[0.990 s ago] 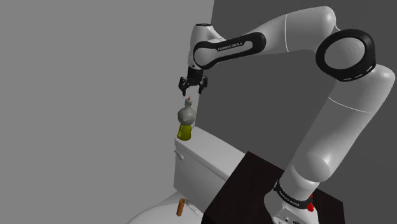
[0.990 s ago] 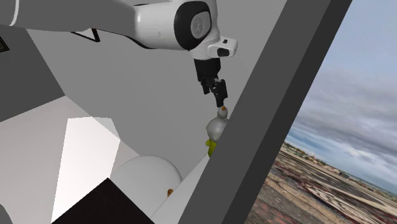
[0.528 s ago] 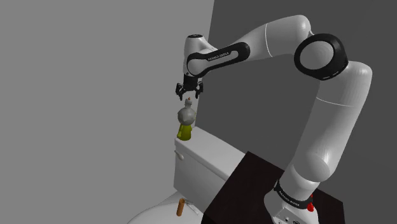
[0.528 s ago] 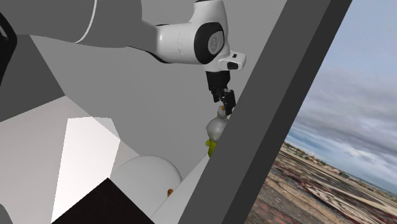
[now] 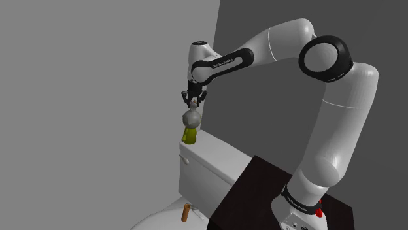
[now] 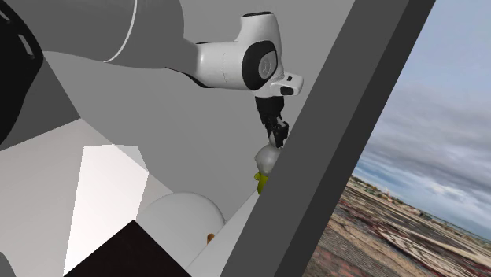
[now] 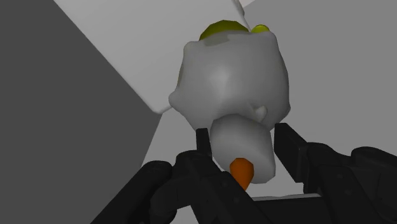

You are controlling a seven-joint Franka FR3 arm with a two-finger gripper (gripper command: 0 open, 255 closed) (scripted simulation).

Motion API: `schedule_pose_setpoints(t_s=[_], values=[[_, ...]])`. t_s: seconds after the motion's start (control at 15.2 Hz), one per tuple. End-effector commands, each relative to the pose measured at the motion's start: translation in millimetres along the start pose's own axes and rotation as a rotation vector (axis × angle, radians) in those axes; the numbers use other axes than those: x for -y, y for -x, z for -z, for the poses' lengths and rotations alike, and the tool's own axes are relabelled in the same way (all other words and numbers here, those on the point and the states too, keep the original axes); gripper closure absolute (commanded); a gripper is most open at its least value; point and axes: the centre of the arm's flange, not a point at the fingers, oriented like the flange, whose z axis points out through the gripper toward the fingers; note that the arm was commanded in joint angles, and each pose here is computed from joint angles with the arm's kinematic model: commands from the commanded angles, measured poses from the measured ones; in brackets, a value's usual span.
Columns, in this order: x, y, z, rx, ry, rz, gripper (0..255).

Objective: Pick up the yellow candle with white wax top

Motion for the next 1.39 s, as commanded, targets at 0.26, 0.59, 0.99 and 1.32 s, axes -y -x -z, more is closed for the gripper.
schedule_pose_setpoints(t_s=[0.26,0.59,0.99,1.32], values=[[-0.3,0.6,-1.1,0.001,0.001,0.0,255],[-1.3,-2.0,15.1,0.001,0.001,0.0,255],[-4.1,-7.6,46.2,0.001,0.001,0.0,255],[-6.4,-12.3,72.1,0.001,0.001,0.0,255]])
